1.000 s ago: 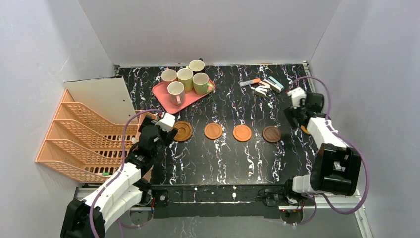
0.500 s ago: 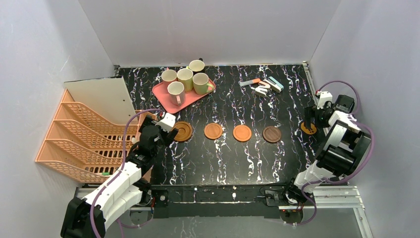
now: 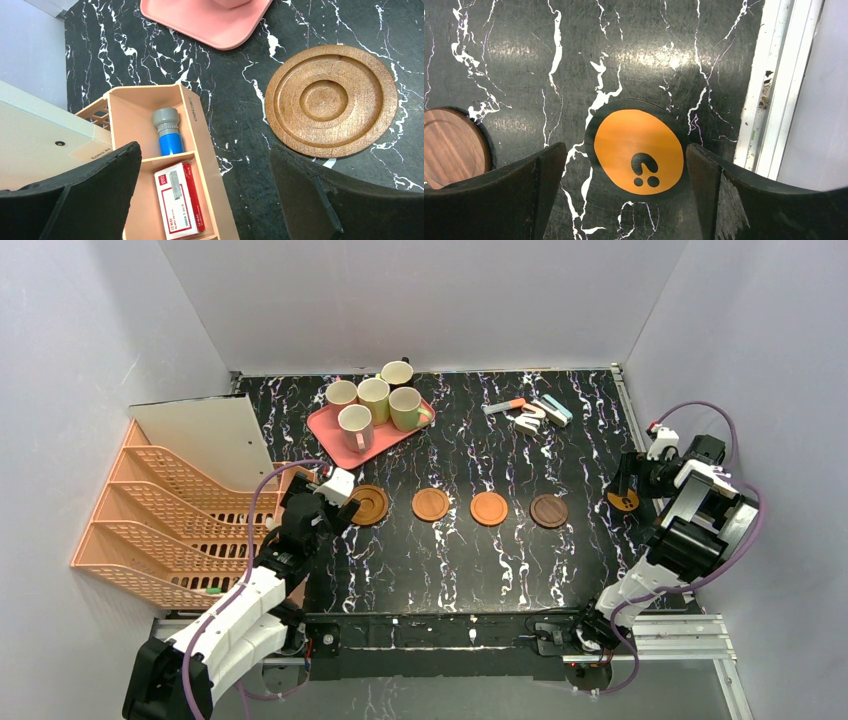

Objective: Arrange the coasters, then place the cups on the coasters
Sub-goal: Move the coaster to the center of the board.

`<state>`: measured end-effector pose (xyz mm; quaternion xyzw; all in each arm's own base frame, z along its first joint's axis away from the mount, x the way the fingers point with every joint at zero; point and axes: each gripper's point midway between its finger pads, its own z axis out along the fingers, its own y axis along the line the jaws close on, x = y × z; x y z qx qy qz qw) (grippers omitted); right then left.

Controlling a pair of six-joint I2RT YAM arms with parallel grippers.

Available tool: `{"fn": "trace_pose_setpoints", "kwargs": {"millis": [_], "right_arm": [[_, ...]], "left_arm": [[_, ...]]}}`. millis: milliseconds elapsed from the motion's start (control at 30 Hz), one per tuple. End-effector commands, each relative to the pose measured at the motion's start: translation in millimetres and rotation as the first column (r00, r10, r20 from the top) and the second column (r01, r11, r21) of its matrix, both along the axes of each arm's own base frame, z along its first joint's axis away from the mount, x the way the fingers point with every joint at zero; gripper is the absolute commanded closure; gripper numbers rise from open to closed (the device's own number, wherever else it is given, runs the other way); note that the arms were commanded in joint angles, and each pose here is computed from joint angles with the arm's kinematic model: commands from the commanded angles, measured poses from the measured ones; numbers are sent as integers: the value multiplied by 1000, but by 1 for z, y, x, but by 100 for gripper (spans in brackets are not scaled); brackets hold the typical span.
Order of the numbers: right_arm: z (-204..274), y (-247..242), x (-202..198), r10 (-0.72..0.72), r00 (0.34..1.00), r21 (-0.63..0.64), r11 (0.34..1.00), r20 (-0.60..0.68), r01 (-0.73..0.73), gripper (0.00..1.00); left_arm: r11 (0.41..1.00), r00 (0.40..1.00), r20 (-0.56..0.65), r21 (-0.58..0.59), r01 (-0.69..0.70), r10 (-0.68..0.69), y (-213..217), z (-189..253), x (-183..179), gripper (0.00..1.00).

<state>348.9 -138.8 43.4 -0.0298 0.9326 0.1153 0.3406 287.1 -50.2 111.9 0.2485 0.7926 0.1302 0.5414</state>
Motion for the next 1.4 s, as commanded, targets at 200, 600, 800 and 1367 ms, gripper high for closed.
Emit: {"fn": "trace_pose_setpoints", "kwargs": {"millis": [200,600,800,1367], "right_arm": [[-11,-19,-8,-78,997,-39,996,-18,77,1],[-12,3,-28,-17,999,-1,1000,-37,17,1],[-13,10,-32,5,999,14,1000,-35,-4,1],[-22,24,-57,37,995,24,999,-87,-35,6]], "left_arm": [[1000,1000,12,-11,0,0,0,0,0,2],[1000,1000,19,-14,2,-1,0,2,-1,2],[1000,1000,21,-14,0,0,1,3,-1,2],[999,999,51,-38,9,-7,0,12,-4,2]]}}
